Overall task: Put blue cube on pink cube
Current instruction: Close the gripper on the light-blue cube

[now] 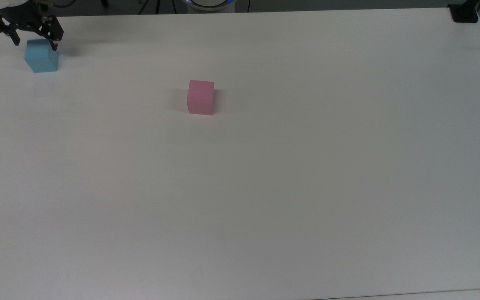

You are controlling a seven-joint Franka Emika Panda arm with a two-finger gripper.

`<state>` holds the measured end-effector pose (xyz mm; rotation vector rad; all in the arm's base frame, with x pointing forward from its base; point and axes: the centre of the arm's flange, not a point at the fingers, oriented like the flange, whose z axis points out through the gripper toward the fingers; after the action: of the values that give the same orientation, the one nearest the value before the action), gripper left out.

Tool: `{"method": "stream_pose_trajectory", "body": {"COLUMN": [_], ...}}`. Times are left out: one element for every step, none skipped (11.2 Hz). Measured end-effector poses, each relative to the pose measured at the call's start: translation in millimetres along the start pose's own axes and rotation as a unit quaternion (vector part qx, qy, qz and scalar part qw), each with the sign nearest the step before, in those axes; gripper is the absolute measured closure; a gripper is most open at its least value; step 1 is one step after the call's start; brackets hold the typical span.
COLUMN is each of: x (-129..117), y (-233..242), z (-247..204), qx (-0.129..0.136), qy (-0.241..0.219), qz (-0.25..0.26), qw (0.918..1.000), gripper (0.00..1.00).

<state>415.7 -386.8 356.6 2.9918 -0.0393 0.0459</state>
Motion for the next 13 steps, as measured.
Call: {"method": "stream_pose_trajectory", "body": {"x": [0.6, 1.6, 2.9, 4.0, 4.3, 4.4, 4.7, 5.9, 7.2, 8.8, 10.6, 12.4, 14.8], "y": [-0.1, -0.1, 0.0, 0.0, -0.1, -0.3, -0.2, 0.8, -0.2, -1.8, -3.1, -4.2, -6.7], "z": [3.2, 7.8, 11.9, 15.5, 18.0, 18.8, 18.5, 15.9, 15.4, 14.7, 10.7, -0.5, -20.1], "qx": [-0.002, -0.005, -0.010, -0.013, -0.011, -0.004, 0.003, 0.009, 0.014, 0.018, 0.025, 0.039, 0.057], "qy": [-0.002, -0.003, -0.003, -0.004, -0.002, 0.004, 0.011, 0.020, 0.026, 0.029, 0.028, 0.026, 0.028], "qz": [-0.001, -0.002, -0.003, -0.004, 0.001, 0.011, 0.021, 0.031, 0.038, 0.041, 0.041, 0.039, 0.035], "qw": [1.0000, 1.0000, 0.9999, 0.9999, 0.9999, 0.9999, 0.9997, 0.9993, 0.9988, 0.9986, 0.9985, 0.9981, 0.9974], "gripper": [0.00, 0.00, 0.01, 0.05, 0.07, 0.13, 0.30, 0.42, 0.42, 0.45, 0.45, 0.45, 0.45]}}
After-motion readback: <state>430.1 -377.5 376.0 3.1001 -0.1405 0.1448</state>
